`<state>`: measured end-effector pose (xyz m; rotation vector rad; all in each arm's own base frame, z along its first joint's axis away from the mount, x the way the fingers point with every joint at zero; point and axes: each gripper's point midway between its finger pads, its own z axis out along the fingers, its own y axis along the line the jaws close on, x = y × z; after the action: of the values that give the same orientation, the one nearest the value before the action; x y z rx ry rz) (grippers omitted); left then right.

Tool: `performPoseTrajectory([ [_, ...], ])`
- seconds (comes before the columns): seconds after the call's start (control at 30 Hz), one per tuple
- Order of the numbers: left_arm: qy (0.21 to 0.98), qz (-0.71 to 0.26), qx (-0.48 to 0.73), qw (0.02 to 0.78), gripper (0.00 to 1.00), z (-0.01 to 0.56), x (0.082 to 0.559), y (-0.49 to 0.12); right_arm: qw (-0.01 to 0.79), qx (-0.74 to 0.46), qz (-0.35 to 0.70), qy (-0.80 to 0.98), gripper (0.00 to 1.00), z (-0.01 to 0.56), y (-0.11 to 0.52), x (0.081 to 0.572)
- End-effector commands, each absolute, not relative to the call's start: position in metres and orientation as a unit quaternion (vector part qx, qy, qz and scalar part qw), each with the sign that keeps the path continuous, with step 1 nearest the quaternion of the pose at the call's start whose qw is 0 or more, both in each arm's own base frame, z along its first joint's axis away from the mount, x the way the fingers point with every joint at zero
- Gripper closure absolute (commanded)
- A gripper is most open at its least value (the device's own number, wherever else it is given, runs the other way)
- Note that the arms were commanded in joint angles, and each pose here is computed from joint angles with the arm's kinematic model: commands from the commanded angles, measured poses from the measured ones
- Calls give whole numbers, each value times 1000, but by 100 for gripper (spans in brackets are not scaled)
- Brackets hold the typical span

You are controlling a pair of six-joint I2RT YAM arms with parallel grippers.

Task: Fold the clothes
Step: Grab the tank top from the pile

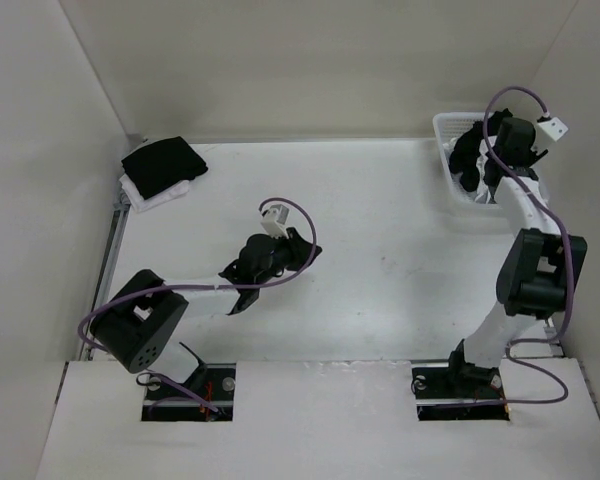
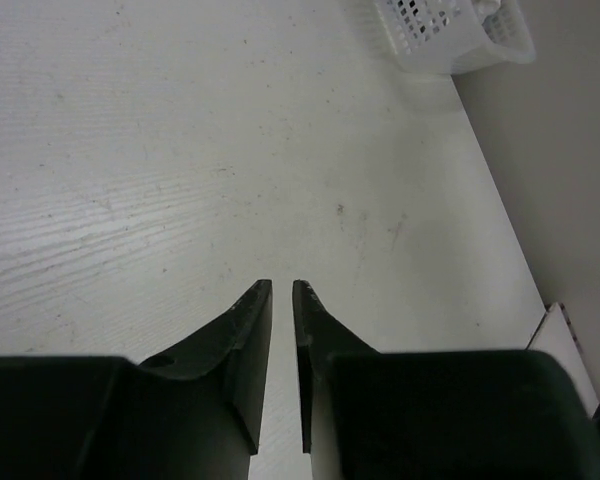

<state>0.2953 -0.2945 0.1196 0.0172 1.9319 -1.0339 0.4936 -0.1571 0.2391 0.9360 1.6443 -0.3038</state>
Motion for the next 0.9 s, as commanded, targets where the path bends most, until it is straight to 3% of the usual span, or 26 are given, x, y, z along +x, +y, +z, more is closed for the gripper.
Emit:
performPoseTrajectory([
  [0.0,761,-443,21,474,85,139,295,-304,531,420,-155,719,46,209,-190,499],
  [0.1,758,-441,18,479,68,140,297,-302,510,440,-146,724,36,182,-210,507],
  [0.2,761,-442,10,474,58,134,301,-299,503,454,-113,727,34,162,-225,521],
  [0.33,757,-446,9,477,52,138,301,-298,500,472,-95,720,35,152,-240,531],
  [0.63,755,-447,5,480,48,137,303,-295,475,498,-123,714,40,128,-264,536],
  [0.73,756,-446,3,479,48,135,305,-294,476,510,-124,706,57,122,-269,537],
  [0.77,756,-446,2,479,48,134,306,-294,481,510,-121,703,74,124,-270,538],
  [0.83,757,-447,1,477,48,133,306,-295,499,508,-115,693,89,137,-268,537],
  [0.87,757,-448,1,477,48,134,306,-295,506,506,-114,689,91,142,-267,537],
])
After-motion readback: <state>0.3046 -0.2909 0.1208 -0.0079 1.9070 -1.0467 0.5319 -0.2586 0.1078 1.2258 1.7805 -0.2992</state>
